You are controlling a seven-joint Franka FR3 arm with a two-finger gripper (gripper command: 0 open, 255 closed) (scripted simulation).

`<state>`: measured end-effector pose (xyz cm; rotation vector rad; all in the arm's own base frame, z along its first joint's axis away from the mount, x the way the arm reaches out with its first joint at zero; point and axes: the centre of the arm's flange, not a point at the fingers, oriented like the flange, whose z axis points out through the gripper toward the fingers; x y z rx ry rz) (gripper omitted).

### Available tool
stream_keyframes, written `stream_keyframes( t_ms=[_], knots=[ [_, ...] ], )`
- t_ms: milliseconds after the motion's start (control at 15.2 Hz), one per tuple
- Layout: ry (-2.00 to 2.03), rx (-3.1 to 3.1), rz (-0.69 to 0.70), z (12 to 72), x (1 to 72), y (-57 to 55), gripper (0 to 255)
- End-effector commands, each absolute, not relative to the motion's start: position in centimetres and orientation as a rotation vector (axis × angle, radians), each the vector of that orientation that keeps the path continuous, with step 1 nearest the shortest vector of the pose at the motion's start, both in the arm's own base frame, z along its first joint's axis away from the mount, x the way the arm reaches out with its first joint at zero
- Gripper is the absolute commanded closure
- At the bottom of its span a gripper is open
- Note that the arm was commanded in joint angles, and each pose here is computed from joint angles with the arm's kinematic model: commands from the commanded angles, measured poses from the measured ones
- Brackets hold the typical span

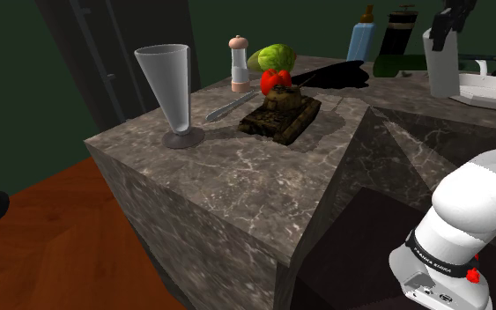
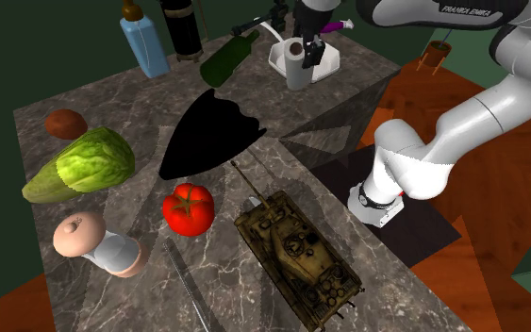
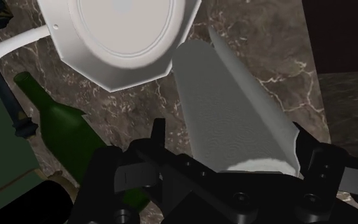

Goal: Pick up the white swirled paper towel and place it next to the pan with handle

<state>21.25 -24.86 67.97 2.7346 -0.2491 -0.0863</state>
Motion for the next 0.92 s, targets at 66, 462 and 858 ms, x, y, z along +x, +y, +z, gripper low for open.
stream_keyframes(
  t_ms=[66, 462, 858],
  knots=[
    [-0.25, 2.735, -0.087, 68.1, 21.3, -24.9, 0],
    [-0.25, 2.735, -0.087, 72.7, 21.7, -23.0, 0],
    [-0.25, 2.735, -0.087, 72.7, 21.7, -23.0, 0]
  ],
)
